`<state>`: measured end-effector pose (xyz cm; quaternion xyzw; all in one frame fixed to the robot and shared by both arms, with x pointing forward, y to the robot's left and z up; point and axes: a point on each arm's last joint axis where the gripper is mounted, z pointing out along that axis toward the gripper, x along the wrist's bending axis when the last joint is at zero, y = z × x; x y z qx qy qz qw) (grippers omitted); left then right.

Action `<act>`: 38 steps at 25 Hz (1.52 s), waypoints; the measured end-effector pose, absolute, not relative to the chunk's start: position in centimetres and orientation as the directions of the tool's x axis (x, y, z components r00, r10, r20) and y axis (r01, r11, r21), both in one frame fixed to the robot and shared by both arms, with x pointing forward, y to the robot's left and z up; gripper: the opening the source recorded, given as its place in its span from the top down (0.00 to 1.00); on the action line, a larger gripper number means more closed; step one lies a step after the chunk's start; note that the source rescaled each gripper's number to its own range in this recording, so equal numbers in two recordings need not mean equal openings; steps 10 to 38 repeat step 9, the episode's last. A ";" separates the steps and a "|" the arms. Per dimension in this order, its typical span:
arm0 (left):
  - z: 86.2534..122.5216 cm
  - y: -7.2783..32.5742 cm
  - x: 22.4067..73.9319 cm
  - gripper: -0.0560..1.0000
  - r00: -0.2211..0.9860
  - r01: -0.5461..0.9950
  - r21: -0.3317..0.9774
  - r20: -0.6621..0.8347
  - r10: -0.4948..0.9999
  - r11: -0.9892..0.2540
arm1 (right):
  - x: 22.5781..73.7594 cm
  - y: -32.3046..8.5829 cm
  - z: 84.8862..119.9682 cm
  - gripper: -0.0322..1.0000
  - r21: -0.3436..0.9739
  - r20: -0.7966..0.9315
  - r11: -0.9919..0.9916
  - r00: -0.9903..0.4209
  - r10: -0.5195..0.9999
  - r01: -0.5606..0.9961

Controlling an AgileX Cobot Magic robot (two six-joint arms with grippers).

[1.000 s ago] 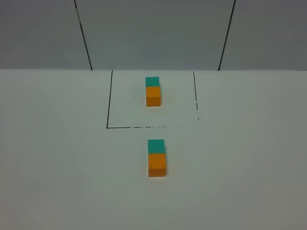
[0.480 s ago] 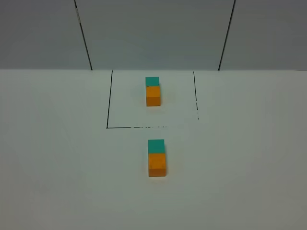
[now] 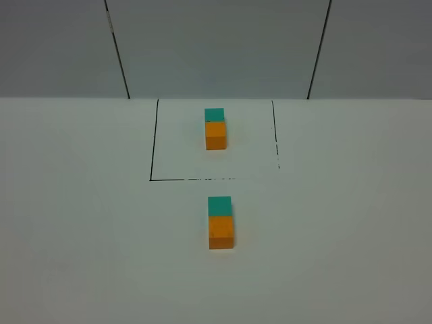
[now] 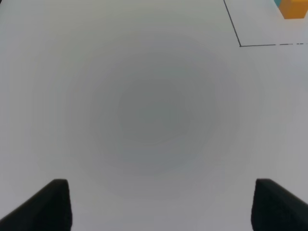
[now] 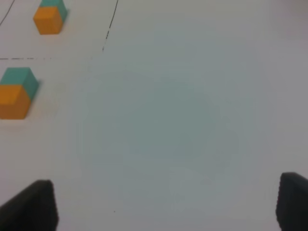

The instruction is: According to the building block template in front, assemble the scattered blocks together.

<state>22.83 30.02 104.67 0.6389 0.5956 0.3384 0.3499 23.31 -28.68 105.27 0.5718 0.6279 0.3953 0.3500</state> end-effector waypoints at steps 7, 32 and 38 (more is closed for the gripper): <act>104.7 30.0 22.8 0.29 0.061 0.524 0.850 0.016 0.998 -0.046 | 23.3 -28.7 105.3 0.18 0.897 0.013 0.034 -0.101 0.995 0.441; 104.7 30.0 22.8 0.29 0.061 0.524 0.850 0.016 0.998 -0.046 | 23.3 -28.7 105.3 0.19 0.897 0.013 0.033 -0.101 0.995 0.441; 104.7 30.0 22.8 0.29 0.061 0.524 0.850 0.016 0.998 -0.046 | 23.3 -28.7 105.3 0.19 0.897 0.013 0.033 -0.101 0.995 0.441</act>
